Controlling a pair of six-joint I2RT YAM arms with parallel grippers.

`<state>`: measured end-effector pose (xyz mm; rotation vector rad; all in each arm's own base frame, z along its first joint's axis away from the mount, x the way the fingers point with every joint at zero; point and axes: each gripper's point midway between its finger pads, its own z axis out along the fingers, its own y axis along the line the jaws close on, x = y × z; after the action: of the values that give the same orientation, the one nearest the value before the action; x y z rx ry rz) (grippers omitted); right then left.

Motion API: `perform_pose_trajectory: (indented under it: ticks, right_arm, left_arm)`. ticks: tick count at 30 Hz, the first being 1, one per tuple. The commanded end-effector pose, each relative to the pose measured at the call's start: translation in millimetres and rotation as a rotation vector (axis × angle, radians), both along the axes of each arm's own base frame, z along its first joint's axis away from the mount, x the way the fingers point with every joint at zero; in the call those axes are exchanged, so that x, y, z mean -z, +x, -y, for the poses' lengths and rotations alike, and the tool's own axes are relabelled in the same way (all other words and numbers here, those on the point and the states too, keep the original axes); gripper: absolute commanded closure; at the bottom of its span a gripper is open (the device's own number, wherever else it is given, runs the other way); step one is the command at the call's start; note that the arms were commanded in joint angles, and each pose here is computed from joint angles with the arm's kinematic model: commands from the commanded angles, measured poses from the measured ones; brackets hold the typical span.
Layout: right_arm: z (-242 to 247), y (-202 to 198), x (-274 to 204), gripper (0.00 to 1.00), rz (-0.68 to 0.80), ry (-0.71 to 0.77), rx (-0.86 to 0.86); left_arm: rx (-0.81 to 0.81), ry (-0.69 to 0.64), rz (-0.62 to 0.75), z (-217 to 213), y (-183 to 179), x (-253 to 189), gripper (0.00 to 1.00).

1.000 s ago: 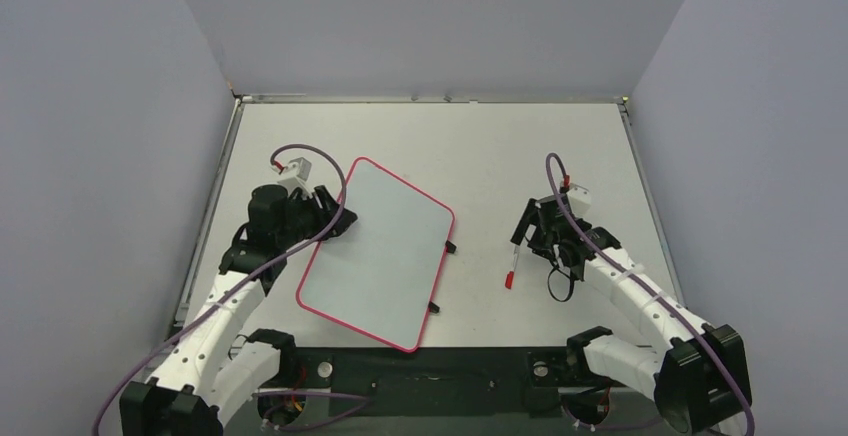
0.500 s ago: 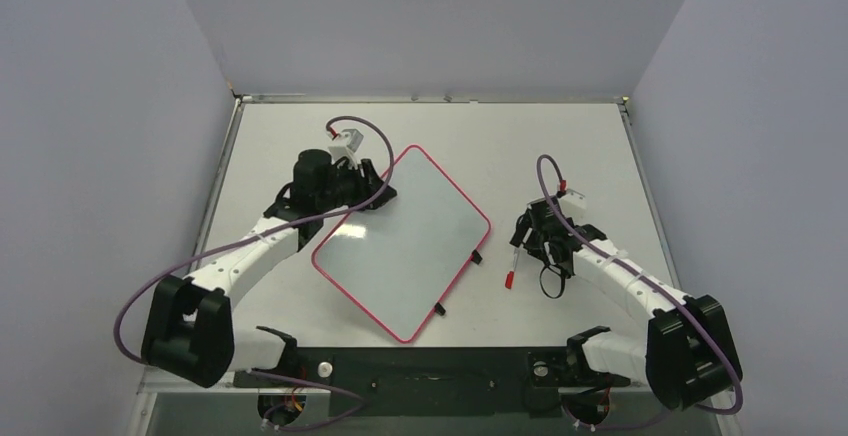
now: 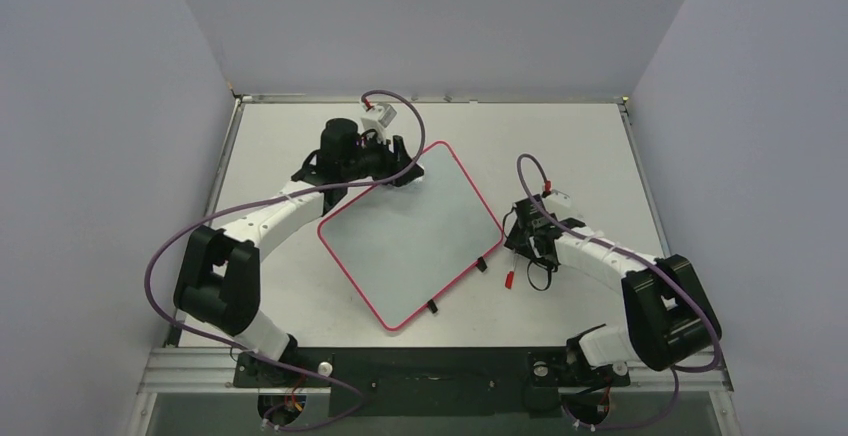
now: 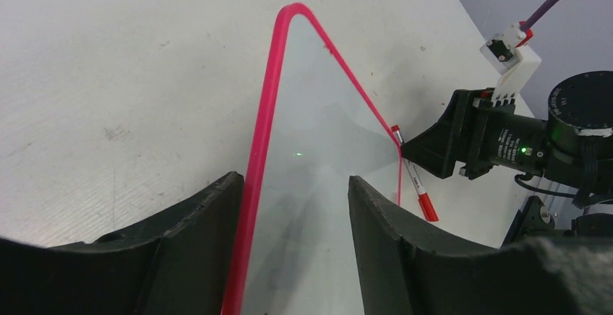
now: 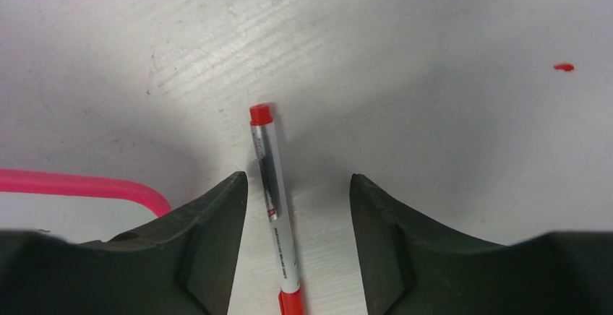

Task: Write a sentence on the whiteboard
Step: Pick up the whiteboard marker from the center of the board, then pass from the right arm to the left

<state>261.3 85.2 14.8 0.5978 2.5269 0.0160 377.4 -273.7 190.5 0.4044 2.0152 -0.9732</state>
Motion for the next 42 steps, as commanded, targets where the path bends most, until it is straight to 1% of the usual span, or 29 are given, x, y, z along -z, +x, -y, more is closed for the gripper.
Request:
perform_pose_trajectory:
  ticks: [1,2,3,5,6,7,8,10,14,20,23,26,27,28,29,30,31,32,33,34,35,38,39,42]
  right_arm:
    - [-12,14,2,0.55,0.018,0.025,-0.016]
    - [-12,12,7,0.61,0.004,0.018,-0.02]
    - [-12,11,8,0.64,0.0,0.012,-0.024]
    - [-10,9,13,0.71,-0.016,0.001,-0.024]
    - [-9,8,16,0.78,-0.027,-0.005,-0.025]
    - [-9,7,17,0.82,-0.032,-0.008,-0.027]
    - [-9,6,19,0.9,-0.04,-0.01,-0.03]
    - [-9,5,20,1.0,-0.045,-0.01,-0.038]
    - [-5,5,13,1.0,-0.03,-0.025,-0.03]
    - [8,1,-16,1.0,0.02,-0.055,0.001]
    - [10,0,-40,1.0,0.076,-0.037,0.016]
    - [17,-4,-61,1.0,0.118,-0.039,0.038]
    - [18,-2,-77,1.0,0.165,-0.029,0.046]
    - [19,-4,-83,1.0,0.174,-0.028,0.047]
    - [19,-1,-101,1.0,0.228,-0.005,0.049]
    - [18,0,-119,1.0,0.285,0.02,0.053]
    - [18,1,-128,1.0,0.312,0.034,0.056]
    - [17,3,-149,1.0,0.373,0.069,0.066]
    - [16,3,-159,1.0,0.4,0.089,0.073]
    - [14,5,-178,1.0,0.451,0.129,0.087]
    - [12,5,-188,1.0,0.473,0.153,0.088]
    - [6,6,-230,1.0,0.571,0.242,0.103]
    - [5,6,-237,1.0,0.587,0.259,0.107]
    - [5,5,-266,1.0,0.653,0.303,0.113]
  left_arm:
    - [0.019,0.007,0.11,3,3,-38,0.42]
    - [0.012,0.011,0.121,1,2,-43,0.4]
    - [0.01,0.023,0.121,-1,0,-43,0.36]
    - [-0.001,0.038,0.135,-5,-1,-48,0.33]
    - [-0.01,0.038,0.152,-7,-1,-54,0.32]
    - [-0.019,0.057,0.138,-11,-3,-52,0.31]
    - [-0.025,0.056,0.15,-13,-5,-58,0.31]
    - [-0.039,0.061,0.164,-17,-8,-64,0.28]
    - [-0.057,0.057,0.194,-23,-15,-81,0.26]
    - [-0.108,0.048,0.258,-32,-31,-116,0.25]
    - [-0.118,0.019,0.3,-31,-47,-138,0.25]
    - [-0.094,-0.021,0.319,-24,-66,-153,0.25]
    - [-0.092,-0.041,0.337,-24,-72,-160,0.25]
    - [-0.089,-0.06,0.334,-20,-77,-163,0.26]
    - [-0.091,-0.089,0.356,-20,-82,-169,0.26]
    - [-0.091,-0.119,0.354,-15,-88,-172,0.26]
    - [-0.089,-0.164,0.392,-13,-93,-180,0.27]
    - [-0.074,-0.199,0.391,-6,-102,-183,0.27]
    - [-0.072,-0.235,0.415,-2,-106,-185,0.27]
    - [-0.065,-0.242,0.412,7,-113,-179,0.27]
    - [-0.067,-0.246,0.441,12,-115,-182,0.27]
    - [-0.066,-0.226,0.47,41,-131,-178,0.27]
    - [-0.06,-0.243,0.489,48,-134,-183,0.27]
    - [-0.006,-0.292,0.477,76,-147,-182,0.27]
